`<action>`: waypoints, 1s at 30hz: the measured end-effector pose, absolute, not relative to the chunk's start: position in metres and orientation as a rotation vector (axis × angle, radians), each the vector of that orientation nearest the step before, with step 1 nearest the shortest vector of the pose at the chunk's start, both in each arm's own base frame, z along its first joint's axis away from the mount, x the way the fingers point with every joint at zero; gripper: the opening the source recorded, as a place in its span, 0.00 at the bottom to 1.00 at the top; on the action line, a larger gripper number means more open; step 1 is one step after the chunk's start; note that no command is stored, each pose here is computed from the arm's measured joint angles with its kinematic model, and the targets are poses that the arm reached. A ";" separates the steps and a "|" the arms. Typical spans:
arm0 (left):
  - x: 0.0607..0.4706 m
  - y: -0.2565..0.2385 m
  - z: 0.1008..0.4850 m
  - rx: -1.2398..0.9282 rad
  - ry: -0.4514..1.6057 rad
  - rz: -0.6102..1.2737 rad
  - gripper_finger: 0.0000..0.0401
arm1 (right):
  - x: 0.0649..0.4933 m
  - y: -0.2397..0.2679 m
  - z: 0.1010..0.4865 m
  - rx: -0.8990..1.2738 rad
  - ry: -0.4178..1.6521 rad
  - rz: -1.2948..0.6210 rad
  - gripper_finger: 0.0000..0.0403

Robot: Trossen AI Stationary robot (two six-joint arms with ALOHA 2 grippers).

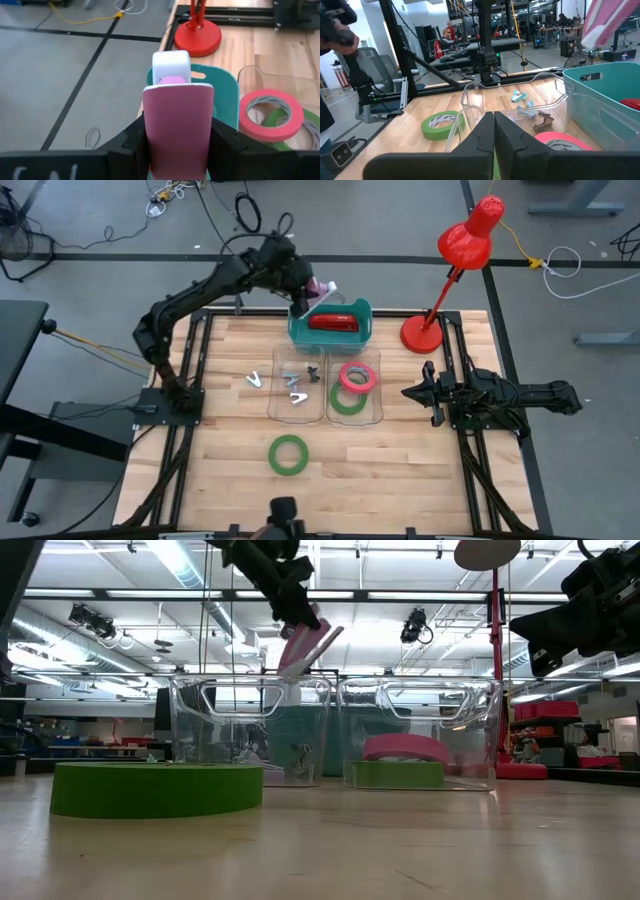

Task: Pick and place Stapler, Stapler remover, tape
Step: Put the pink stapler into the blue bin

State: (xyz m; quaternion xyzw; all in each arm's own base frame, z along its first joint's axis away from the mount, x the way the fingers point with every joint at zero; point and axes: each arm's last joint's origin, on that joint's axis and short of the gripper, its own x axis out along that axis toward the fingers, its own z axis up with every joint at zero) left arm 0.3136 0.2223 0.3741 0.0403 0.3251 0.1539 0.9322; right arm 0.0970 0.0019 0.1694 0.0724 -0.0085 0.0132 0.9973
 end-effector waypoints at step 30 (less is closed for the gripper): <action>0.391 0.241 0.238 0.161 0.946 0.075 0.37 | 0.097 0.002 0.169 0.145 -0.017 0.026 0.02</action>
